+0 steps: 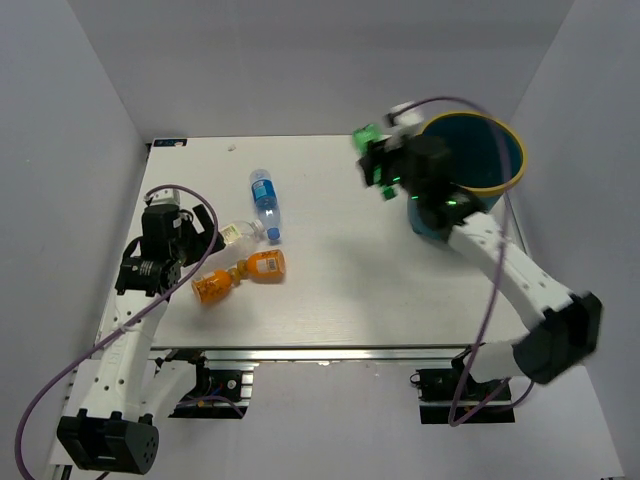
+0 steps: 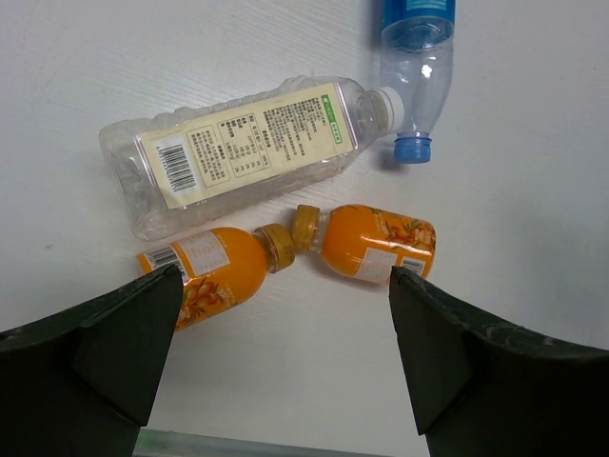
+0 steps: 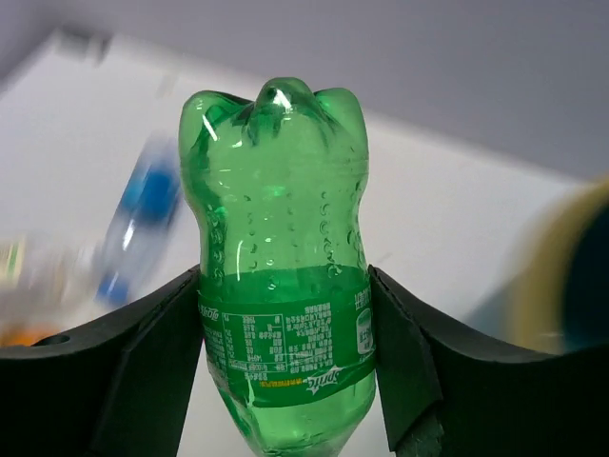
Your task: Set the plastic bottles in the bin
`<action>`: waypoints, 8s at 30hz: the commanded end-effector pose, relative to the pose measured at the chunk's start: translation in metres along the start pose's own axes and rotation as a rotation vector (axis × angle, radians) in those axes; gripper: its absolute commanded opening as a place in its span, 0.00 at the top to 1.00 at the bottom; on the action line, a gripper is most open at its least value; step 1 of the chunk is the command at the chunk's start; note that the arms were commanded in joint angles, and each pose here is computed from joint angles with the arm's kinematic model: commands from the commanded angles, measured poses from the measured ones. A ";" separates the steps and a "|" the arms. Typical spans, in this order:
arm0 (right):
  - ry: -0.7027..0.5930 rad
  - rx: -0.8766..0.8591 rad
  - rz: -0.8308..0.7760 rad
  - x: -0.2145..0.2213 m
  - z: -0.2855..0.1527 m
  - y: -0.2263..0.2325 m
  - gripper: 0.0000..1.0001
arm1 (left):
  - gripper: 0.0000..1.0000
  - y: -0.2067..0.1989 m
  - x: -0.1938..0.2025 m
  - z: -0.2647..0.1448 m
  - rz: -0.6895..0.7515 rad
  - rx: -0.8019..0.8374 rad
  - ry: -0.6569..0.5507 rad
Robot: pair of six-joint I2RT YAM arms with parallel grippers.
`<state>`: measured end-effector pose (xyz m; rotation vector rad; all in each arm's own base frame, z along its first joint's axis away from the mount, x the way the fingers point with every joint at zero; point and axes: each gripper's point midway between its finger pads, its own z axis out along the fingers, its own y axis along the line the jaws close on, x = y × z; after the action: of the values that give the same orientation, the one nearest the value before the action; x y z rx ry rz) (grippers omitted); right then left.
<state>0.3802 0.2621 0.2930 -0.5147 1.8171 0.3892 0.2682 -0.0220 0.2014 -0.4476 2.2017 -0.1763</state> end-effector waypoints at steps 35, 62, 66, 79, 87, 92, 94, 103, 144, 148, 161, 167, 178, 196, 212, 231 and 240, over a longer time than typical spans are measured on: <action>-0.051 -0.564 -0.251 0.009 -0.047 0.164 0.11 | 0.02 0.025 0.017 0.007 -0.087 -0.169 0.077; 0.412 -0.360 -0.401 0.221 0.057 0.243 0.40 | 0.02 0.036 0.041 0.009 -0.101 -0.198 0.124; 0.289 -0.316 -0.357 0.167 0.040 0.229 0.51 | 0.02 0.038 0.044 0.008 -0.101 -0.206 0.132; -0.237 0.341 0.062 -0.076 -0.065 -0.089 0.59 | 0.02 0.026 0.036 0.001 -0.137 -0.169 0.136; -0.092 0.677 0.151 -0.069 -0.089 -0.240 0.28 | 0.02 0.025 0.032 0.007 -0.129 -0.188 0.158; -0.092 0.622 0.114 -0.070 -0.094 -0.233 0.11 | 0.02 0.038 0.045 0.006 -0.046 -0.236 0.225; -0.122 0.525 0.103 -0.072 -0.095 -0.214 0.11 | 0.02 0.039 0.054 0.005 0.008 -0.221 0.272; -0.188 0.345 0.054 -0.086 -0.106 -0.176 0.11 | 0.02 0.040 0.067 0.028 0.053 -0.207 0.309; -0.345 0.329 -0.037 -0.105 -0.143 -0.159 0.11 | 0.02 -0.082 0.130 0.030 0.142 0.256 0.494; -0.339 0.324 -0.025 -0.102 -0.138 -0.160 0.11 | 0.02 -0.089 0.102 0.022 0.179 0.264 0.420; -0.355 0.282 0.042 -0.104 -0.142 -0.150 0.11 | 0.02 -0.048 0.107 0.077 0.244 -0.067 0.446; -0.337 0.282 0.152 -0.080 -0.152 -0.141 0.11 | 0.03 -0.051 0.124 0.085 0.217 -0.035 0.461; -0.267 0.125 0.206 -0.030 -0.177 -0.094 0.11 | 0.42 -0.031 0.143 0.096 0.235 -0.100 0.473; -0.029 -0.659 0.309 0.024 -0.134 0.075 0.11 | 1.00 -0.243 0.065 -0.047 0.408 0.868 0.057; -0.025 -0.705 0.474 0.011 -0.091 0.121 0.18 | 1.00 -0.262 0.068 -0.109 0.403 1.161 -0.010; 0.020 -0.743 0.464 0.028 -0.088 0.132 0.94 | 1.00 -0.266 0.057 -0.126 0.475 1.210 -0.061; -0.020 -0.652 0.419 0.025 -0.083 0.118 1.00 | 0.30 -0.258 0.047 -0.115 0.509 1.105 -0.077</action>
<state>0.2279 0.3223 0.2937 -0.5936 1.7681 1.4004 0.2197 -0.2822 0.2705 0.6732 1.8519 -0.9861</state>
